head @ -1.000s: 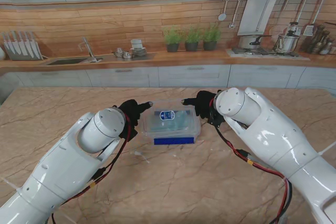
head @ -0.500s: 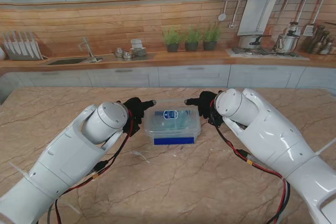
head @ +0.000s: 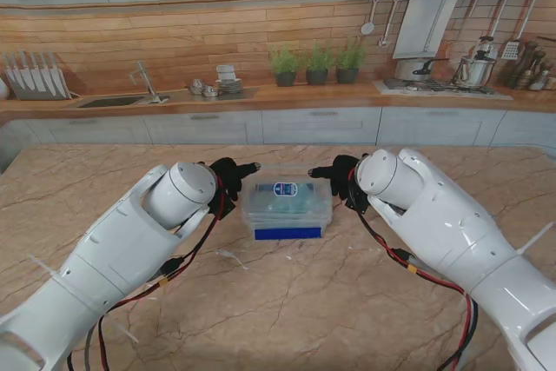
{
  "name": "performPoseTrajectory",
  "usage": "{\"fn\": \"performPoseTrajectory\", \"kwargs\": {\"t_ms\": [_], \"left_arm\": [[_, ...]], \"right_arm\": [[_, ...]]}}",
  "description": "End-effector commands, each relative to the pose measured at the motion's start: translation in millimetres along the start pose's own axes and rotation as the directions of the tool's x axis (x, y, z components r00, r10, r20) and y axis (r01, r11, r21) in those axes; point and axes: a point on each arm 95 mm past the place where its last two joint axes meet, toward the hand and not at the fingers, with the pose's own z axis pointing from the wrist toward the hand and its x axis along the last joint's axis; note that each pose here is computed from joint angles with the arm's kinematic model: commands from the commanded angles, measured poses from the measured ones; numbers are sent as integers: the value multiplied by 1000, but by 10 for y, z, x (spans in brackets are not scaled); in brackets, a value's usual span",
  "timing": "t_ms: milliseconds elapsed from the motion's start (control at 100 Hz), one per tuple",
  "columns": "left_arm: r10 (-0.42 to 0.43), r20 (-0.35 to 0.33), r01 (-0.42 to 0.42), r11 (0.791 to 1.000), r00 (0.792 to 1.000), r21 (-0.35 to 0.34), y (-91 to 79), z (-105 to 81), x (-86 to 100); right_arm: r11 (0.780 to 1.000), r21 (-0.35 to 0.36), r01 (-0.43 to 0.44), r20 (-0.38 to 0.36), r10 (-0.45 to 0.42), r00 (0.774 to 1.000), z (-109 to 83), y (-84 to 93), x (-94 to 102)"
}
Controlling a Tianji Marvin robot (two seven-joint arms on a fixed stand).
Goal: Fold the bubble film and place it into the plastic crate
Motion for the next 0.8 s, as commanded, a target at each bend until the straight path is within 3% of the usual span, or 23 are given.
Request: {"fn": "performPoseTrajectory", "kwargs": {"t_ms": [0, 260, 790], "left_arm": [[-3, -22, 2, 1000, 1000, -17, 63, -11, 109], [-18, 13, 18, 999, 1000, -38, 51, 44, 68], [29, 62, -27, 999, 998, -25, 35, 73, -72]], "right_arm": [[1000, 13, -3, -22, 4, 1000, 16, -54, 118], [1000, 18, -13, -1, 13, 1000, 80, -69, 79], [998, 39, -44, 36, 43, 998, 129, -173, 14]]}}
